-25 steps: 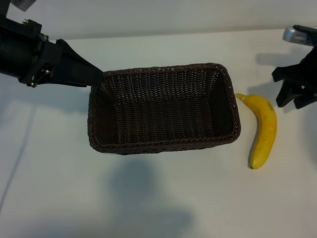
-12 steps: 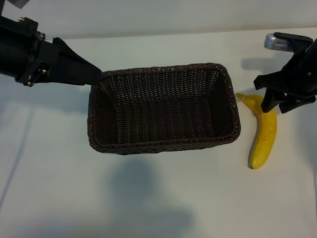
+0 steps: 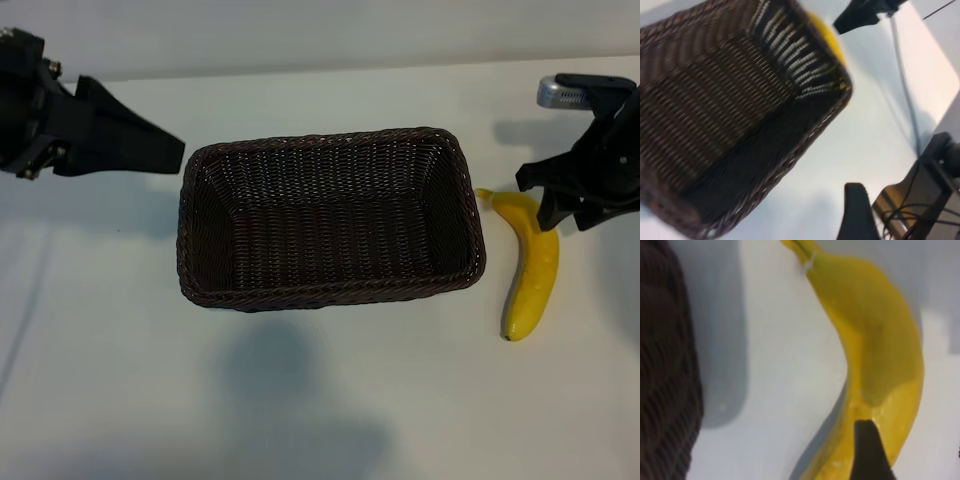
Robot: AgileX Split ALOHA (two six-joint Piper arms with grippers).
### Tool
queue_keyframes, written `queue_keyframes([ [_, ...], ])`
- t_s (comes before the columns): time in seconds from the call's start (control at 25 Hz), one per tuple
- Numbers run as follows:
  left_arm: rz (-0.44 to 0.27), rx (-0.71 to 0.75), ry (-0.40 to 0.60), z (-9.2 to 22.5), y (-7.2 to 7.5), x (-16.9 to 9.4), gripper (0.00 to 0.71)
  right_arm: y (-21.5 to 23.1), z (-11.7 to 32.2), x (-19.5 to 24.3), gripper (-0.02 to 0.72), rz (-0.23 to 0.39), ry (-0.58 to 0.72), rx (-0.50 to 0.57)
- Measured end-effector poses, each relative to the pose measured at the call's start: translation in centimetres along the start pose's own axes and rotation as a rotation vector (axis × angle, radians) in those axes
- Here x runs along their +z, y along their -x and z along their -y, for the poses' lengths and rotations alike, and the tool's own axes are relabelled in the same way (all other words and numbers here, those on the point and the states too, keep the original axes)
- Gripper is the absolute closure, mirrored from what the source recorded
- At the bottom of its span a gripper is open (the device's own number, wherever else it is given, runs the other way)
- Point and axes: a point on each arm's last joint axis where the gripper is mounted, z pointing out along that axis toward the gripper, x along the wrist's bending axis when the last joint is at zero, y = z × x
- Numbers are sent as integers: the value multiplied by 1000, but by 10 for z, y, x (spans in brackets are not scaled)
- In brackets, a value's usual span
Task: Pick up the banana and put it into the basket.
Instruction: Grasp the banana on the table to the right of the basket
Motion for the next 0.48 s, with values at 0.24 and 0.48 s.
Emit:
queue_keyframes([
  [0.24,-49,-40,-17,0,-8,3,194,-3,0,2,230,-36,12,19],
  [0.48,5,-108,-70,-7,-23,22,194,-6,-1,2,230,-68,18,19],
])
